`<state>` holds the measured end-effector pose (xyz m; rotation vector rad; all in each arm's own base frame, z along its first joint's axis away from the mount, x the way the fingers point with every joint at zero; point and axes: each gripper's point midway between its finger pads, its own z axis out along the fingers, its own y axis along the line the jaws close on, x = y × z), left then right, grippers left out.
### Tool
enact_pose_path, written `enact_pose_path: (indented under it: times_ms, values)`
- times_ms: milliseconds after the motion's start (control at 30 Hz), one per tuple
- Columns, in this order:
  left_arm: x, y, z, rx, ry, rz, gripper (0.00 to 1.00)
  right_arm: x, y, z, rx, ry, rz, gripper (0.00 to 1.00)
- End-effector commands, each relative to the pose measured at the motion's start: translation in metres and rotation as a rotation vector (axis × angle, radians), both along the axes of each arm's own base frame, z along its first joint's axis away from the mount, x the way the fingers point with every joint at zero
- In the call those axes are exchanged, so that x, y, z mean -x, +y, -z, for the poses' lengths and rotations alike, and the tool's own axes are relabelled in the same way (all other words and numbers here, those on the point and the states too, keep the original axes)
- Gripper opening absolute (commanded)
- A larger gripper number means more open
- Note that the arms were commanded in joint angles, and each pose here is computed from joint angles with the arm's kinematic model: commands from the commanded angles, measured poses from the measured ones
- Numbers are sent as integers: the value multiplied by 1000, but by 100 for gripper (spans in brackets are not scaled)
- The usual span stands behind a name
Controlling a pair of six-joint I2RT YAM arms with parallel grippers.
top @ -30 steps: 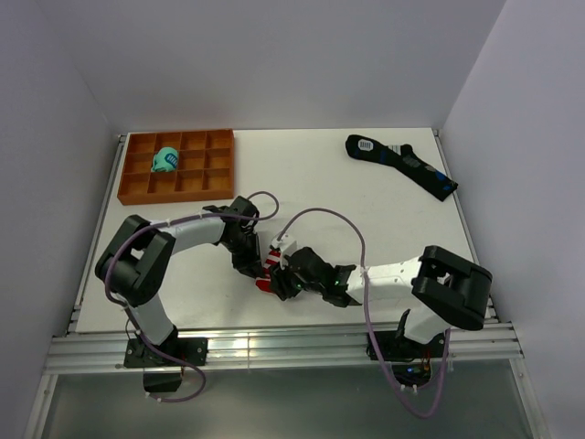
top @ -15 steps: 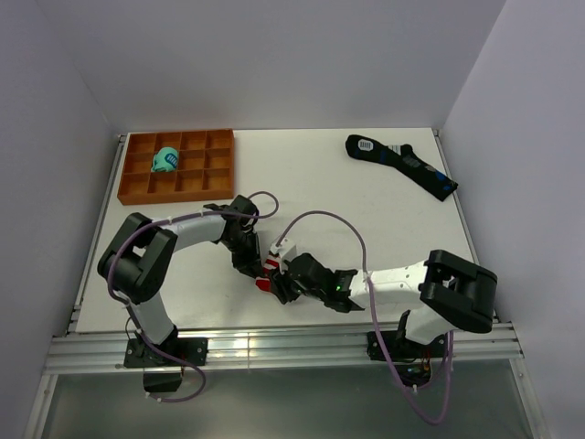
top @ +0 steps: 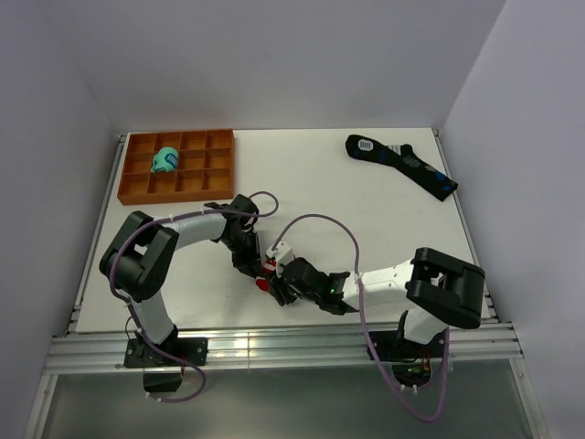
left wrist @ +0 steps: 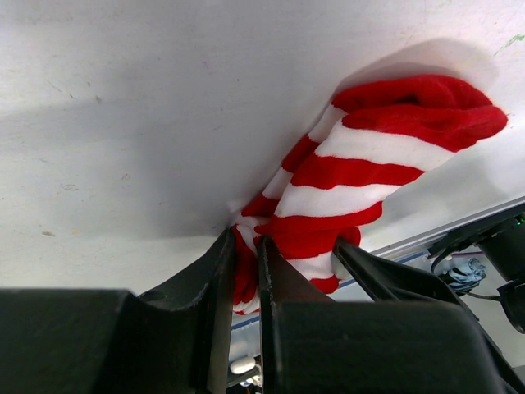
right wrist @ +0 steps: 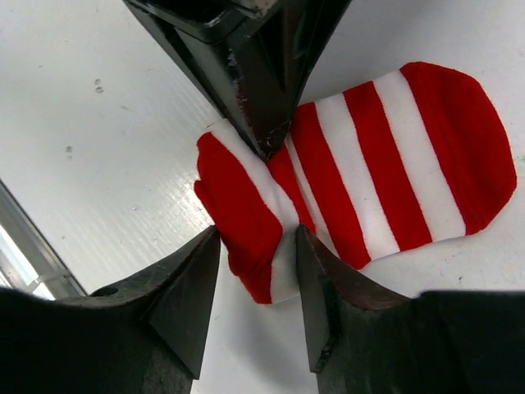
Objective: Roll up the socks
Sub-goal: Roll the sock at the center of the board.
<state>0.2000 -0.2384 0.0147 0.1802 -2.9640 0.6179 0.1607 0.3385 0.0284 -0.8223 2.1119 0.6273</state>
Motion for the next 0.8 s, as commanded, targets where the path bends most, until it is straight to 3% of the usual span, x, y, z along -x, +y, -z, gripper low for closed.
enact_pose_path:
  times_ms: [0, 33, 167, 200, 300, 600, 767]
  values:
    - [-4, 16, 20, -97, -22, 11, 0, -1, -1, 9, 18, 21, 41, 48]
    - [-5, 16, 20, -95, -24, 8, 0, -2, -1, 9, 18, 23, 49, 47]
    - [-4, 16, 21, -92, -16, 3, 0, 1, 0, 13, 4, 65, 37, 27]
    - [-4, 16, 20, -91, -16, -1, 0, 2, -1, 15, 0, 79, 40, 17]
    - [-7, 16, 18, -87, -26, -17, 0, 5, -4, 20, -10, 142, 33, 9]
    - [-17, 13, 7, -54, -78, -115, 0, -10, -30, 38, -7, 323, 87, 6]
    - [-25, 11, -3, -35, -121, -154, 6, -7, -30, 44, 1, 388, 73, 5]
